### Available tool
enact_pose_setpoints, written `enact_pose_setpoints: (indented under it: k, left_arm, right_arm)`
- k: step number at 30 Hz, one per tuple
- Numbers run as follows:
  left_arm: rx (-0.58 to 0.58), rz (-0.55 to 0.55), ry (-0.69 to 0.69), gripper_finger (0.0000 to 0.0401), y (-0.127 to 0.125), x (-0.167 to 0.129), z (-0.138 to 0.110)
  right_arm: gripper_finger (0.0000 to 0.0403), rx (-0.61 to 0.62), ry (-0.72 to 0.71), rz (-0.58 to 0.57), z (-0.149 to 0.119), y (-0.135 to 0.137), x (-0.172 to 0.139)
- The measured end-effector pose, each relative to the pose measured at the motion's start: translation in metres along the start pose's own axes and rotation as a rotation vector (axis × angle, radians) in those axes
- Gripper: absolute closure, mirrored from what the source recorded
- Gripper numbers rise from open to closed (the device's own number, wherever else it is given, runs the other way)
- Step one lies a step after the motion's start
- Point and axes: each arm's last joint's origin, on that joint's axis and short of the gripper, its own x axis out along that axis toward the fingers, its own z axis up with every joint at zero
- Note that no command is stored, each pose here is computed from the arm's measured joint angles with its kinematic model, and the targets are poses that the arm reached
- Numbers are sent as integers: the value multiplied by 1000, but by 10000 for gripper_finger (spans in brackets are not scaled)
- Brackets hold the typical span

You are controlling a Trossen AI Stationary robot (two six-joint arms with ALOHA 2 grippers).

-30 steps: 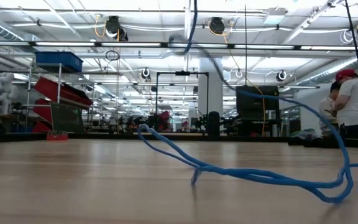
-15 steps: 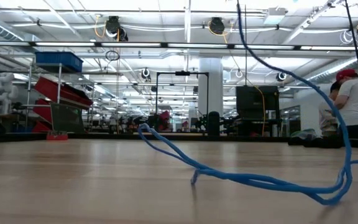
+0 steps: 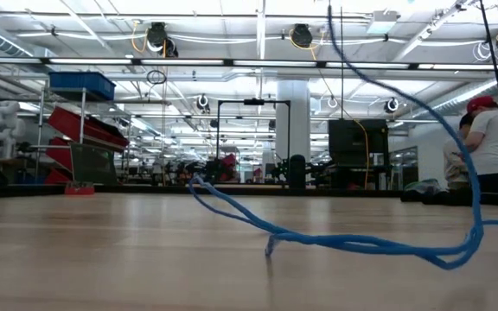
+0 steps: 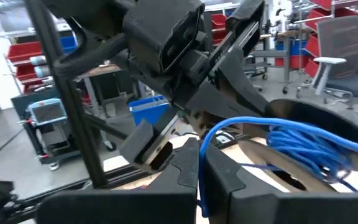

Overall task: Coil cords
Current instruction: Coil the blue wire onto a spool

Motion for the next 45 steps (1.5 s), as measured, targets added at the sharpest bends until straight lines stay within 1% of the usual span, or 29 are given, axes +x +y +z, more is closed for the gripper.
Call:
enact_pose_setpoints:
  k: [5, 13, 16, 22, 29, 31, 36, 42, 45]
  left_arm:
    - [-40, -11, -17, 395, 1, 8, 3]
    - [-86, -16, -55, 395, 1, 8, 8]
    - [-105, -15, -68, 395, 2, 8, 10]
    - [-156, -22, -105, 395, 3, 8, 15]
    - [-200, -26, -142, 395, 3, 7, 20]
    - [-221, -42, -162, 395, 2, 6, 22]
    - [-230, -58, -180, 395, 2, -1, 24]
    - [-254, -90, -201, 395, 2, -12, 27]
    - [-249, -95, -203, 395, 0, -14, 27]
  right_arm:
    - [403, -15, -4, -32, 0, -6, 11]
    - [403, -58, 8, -73, -3, -13, 22]
    - [403, -67, 8, -92, -8, -14, 27]
    - [403, -92, 3, -175, -21, -16, 33]
    - [403, -106, 5, -180, -21, -17, 34]
    - [403, -117, 9, -183, -22, -17, 34]
    - [402, -129, 21, -202, -31, -16, 32]
    - [403, -144, 27, -208, -34, -14, 26]
    - [394, -153, 31, -198, -35, -12, 22]
